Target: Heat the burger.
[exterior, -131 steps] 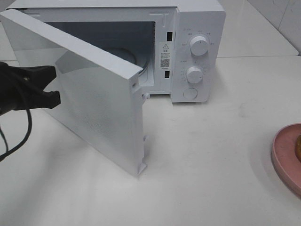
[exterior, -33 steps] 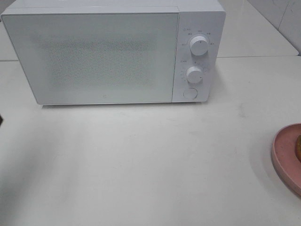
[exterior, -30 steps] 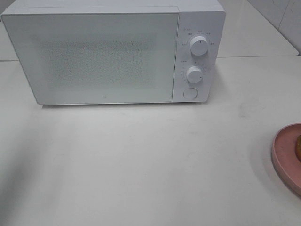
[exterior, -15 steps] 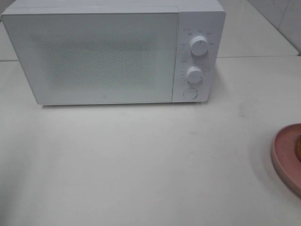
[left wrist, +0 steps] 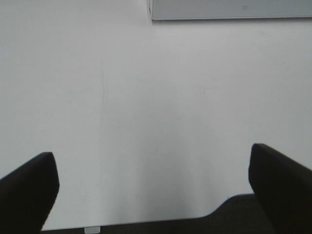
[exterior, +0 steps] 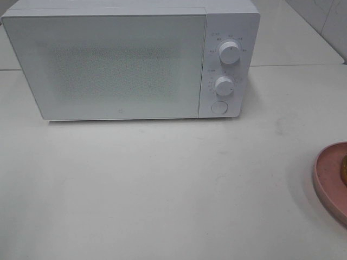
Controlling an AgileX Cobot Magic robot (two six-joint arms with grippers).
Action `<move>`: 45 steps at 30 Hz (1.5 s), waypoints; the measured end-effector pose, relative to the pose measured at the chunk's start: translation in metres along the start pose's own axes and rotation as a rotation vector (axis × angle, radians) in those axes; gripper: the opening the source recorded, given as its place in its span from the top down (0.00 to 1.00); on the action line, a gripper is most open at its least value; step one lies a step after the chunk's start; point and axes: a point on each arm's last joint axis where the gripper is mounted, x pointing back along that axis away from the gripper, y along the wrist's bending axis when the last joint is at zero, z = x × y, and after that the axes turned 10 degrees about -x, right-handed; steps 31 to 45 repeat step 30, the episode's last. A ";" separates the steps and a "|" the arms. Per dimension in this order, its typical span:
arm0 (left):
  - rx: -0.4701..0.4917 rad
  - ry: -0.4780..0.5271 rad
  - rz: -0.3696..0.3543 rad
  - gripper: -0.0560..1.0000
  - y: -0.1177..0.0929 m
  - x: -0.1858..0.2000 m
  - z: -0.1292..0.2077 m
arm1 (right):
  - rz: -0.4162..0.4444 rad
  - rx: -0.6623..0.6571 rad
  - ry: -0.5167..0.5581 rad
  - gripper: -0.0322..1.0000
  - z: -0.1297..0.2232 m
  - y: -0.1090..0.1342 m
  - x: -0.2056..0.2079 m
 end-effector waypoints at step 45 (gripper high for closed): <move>-0.026 -0.222 -0.049 0.01 -0.007 0.029 0.022 | 0.000 0.000 0.000 0.24 0.000 0.000 0.000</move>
